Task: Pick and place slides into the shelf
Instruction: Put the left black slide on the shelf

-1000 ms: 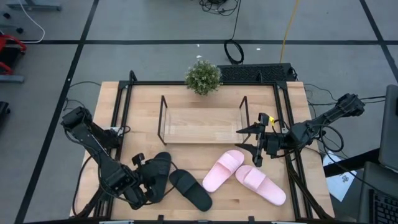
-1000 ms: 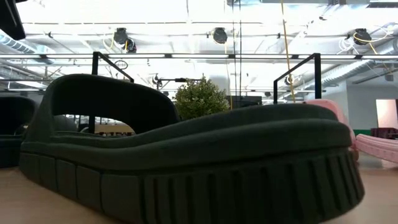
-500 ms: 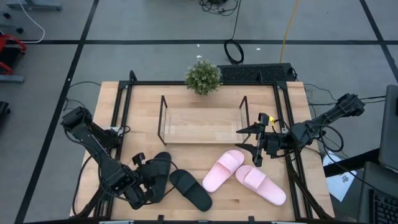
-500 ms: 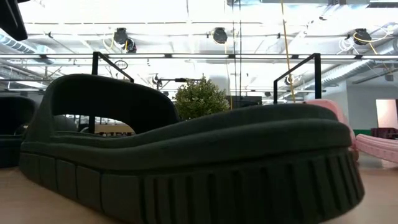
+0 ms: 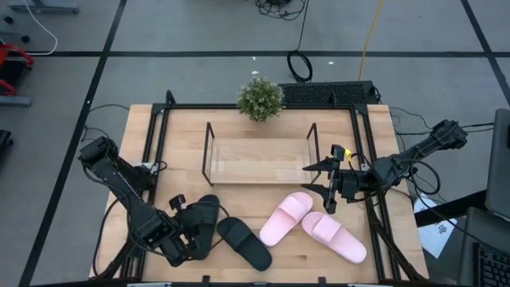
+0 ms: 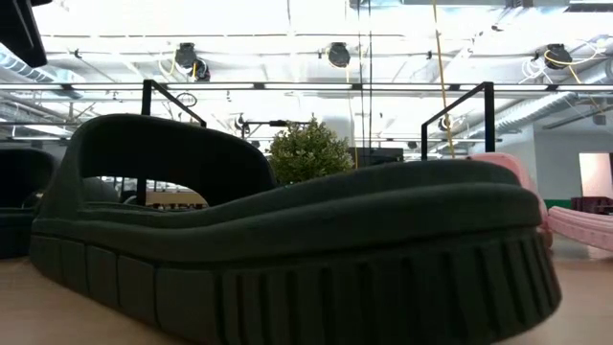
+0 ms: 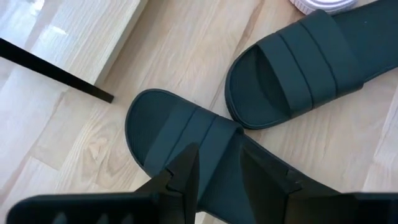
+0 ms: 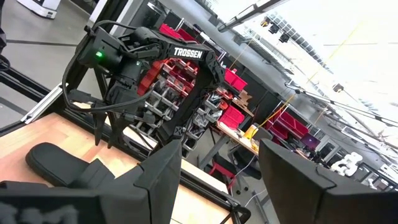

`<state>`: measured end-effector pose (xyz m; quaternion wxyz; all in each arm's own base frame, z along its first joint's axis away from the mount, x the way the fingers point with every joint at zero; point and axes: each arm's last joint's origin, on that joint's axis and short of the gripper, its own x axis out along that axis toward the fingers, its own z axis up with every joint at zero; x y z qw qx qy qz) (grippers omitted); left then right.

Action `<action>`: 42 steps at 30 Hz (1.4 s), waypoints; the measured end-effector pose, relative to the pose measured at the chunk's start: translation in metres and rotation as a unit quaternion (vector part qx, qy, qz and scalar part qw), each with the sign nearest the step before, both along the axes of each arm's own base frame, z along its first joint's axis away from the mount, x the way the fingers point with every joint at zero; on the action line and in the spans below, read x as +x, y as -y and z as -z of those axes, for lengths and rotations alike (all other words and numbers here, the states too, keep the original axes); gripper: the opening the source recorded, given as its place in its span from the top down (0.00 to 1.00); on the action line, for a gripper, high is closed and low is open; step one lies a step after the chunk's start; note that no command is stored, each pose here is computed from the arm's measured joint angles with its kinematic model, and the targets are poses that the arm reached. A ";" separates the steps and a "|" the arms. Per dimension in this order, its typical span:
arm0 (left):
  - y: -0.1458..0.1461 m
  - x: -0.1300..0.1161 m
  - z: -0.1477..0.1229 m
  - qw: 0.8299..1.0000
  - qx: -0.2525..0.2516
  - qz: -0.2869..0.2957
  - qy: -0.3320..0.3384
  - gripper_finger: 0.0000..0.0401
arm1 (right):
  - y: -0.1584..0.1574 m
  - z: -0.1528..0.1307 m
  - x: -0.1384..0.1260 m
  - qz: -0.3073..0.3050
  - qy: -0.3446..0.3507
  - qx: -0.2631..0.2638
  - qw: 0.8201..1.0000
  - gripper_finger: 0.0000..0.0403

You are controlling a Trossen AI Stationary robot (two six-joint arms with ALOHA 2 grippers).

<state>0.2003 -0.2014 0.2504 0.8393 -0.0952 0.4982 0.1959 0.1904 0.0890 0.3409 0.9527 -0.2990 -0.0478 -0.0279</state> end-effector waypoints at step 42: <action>0.020 0.014 0.028 0.997 0.009 0.068 -0.031 0.35 | 0.000 0.000 0.000 -0.001 0.000 0.001 1.000 0.49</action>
